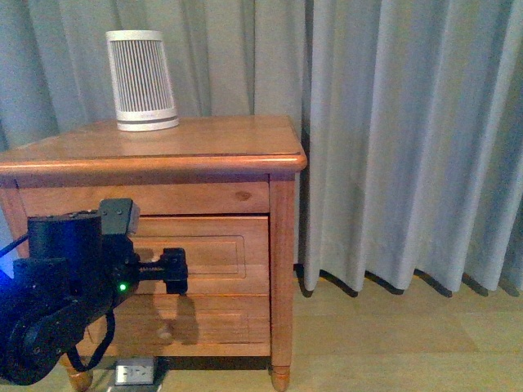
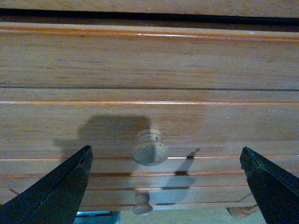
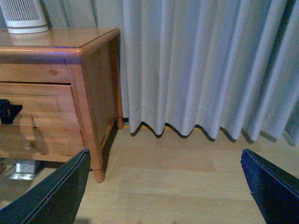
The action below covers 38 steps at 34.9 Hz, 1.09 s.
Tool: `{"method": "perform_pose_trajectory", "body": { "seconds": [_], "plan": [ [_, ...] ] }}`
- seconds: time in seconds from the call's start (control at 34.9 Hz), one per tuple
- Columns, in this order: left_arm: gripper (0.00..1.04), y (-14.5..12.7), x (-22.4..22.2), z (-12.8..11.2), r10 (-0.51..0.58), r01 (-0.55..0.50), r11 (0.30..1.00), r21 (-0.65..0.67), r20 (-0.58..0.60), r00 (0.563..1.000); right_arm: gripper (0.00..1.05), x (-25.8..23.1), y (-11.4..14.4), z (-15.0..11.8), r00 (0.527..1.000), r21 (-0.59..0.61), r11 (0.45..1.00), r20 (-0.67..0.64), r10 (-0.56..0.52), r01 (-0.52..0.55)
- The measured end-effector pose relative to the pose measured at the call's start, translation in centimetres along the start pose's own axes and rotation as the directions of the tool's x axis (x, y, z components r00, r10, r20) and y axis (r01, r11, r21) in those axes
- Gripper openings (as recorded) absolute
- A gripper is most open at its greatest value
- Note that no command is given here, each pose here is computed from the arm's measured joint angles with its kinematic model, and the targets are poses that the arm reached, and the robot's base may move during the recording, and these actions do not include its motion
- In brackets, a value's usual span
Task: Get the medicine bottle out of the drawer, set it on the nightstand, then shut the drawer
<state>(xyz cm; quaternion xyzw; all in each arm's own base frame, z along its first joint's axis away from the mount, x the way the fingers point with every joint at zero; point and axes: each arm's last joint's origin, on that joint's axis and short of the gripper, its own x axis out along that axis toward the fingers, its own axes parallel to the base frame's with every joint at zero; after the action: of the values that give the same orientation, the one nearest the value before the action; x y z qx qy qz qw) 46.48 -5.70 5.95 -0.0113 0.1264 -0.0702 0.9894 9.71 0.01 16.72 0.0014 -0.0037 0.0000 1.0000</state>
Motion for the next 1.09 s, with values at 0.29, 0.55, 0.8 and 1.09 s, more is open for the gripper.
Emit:
{"method": "perform_pose_trajectory", "body": {
  "seconds": [0.29, 0.55, 0.8, 1.09],
  "plan": [
    [0.98, -0.6, 1.1, -0.8, -0.012, 0.012, 1.0, 0.004, -0.005, 1.0, 0.98, 0.0, 0.0, 0.0, 1.0, 0.0, 1.0, 0.0, 0.0, 0.0],
    [0.98, -1.0, 1.7, -1.4, -0.011, 0.011, 1.0, 0.006, -0.01, 1.0, 0.98, 0.0, 0.0, 0.0, 1.0, 0.0, 1.0, 0.0, 0.0, 0.0],
    [0.98, -0.8, 2.7, -1.1, 0.005, -0.005, 1.0, 0.017, 0.001, 1.0, 0.98, 0.0, 0.0, 0.0, 1.0, 0.0, 1.0, 0.0, 0.0, 0.0],
    [0.98, -0.4, 3.0, -1.9, 0.015, -0.014, 0.998, 0.061, -0.009, 1.0, 0.98, 0.0, 0.0, 0.0, 1.0, 0.0, 1.0, 0.0, 0.0, 0.0]
  ]
}}
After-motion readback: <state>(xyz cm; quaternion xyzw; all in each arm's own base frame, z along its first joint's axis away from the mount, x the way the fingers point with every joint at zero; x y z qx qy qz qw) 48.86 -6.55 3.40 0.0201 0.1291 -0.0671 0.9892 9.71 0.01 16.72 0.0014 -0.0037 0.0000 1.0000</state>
